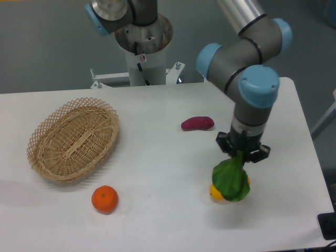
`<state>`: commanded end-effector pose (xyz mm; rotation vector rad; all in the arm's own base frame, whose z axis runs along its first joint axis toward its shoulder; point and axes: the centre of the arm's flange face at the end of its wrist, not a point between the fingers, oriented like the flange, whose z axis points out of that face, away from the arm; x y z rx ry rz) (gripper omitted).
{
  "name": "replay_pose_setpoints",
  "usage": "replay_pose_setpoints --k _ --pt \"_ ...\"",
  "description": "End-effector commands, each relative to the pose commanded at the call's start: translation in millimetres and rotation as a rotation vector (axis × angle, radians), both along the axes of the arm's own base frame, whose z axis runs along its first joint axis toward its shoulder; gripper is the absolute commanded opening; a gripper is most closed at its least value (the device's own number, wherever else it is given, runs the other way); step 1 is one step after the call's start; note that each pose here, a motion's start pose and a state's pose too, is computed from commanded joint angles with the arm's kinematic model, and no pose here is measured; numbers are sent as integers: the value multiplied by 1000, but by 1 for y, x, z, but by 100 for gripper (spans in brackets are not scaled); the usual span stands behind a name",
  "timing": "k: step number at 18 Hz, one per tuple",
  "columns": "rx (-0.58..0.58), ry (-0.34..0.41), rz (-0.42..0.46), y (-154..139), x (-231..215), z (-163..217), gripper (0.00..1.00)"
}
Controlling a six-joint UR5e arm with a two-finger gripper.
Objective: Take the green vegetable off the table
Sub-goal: 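Lift the grasped bok choy up off the table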
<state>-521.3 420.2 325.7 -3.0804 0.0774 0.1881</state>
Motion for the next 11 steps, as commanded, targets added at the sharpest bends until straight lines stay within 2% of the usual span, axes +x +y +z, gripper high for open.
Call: replay_pose_setpoints --k 6,9,11 --pt "-26 -15 23 -16 -19 -18 18" --pt "-22 -10 31 -20 -29 -15 18" --pt "-27 -13 5 -26 -31 -6 18"
